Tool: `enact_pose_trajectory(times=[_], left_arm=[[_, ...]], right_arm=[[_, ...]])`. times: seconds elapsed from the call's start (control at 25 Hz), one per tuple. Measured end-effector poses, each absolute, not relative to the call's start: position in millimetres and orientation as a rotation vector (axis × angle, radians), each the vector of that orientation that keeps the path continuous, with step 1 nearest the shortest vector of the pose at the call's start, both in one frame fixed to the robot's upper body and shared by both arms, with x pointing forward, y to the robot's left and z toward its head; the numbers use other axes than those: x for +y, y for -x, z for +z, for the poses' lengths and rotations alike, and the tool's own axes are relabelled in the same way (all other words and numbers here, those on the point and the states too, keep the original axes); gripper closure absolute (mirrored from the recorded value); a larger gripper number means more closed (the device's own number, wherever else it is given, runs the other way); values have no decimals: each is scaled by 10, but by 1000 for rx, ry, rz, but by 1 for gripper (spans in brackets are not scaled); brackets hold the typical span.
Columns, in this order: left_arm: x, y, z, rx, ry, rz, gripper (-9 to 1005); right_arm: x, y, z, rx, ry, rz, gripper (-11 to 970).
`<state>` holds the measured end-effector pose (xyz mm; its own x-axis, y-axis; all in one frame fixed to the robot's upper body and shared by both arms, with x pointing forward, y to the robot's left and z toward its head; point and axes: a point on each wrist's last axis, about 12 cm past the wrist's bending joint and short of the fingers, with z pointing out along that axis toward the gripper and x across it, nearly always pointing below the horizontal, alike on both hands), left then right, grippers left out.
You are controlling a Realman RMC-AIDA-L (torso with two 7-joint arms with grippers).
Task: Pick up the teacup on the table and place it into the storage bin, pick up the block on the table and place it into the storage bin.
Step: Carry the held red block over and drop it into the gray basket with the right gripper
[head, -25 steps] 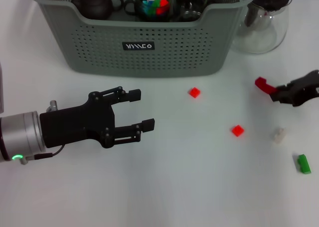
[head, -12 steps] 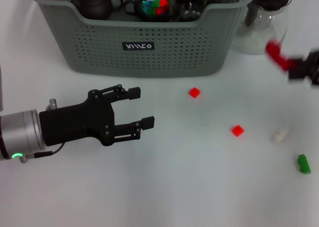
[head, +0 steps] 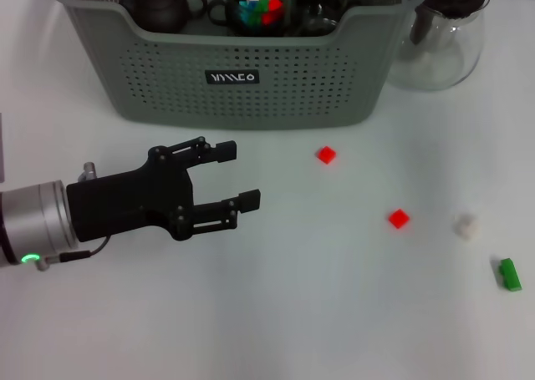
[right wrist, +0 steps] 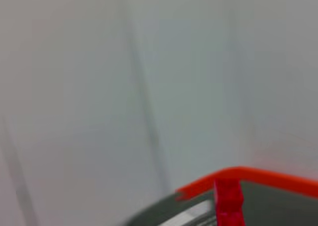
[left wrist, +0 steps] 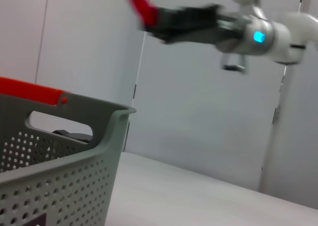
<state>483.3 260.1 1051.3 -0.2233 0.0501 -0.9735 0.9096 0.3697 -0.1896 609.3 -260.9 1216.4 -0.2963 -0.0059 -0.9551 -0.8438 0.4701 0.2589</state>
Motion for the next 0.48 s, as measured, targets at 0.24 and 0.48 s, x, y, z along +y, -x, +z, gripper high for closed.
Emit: enact_pose_trajectory(times=[0.24, 0.48], left_arm=[[2575, -4826, 10498, 1583, -873, -1044, 212], [2537, -4824, 10487, 1579, -862, -1064, 212]], right_arm=[[-1871, -6693, 12391, 1819, 629, 815, 731], [-1274, -7046, 12412, 1997, 623, 600, 726]])
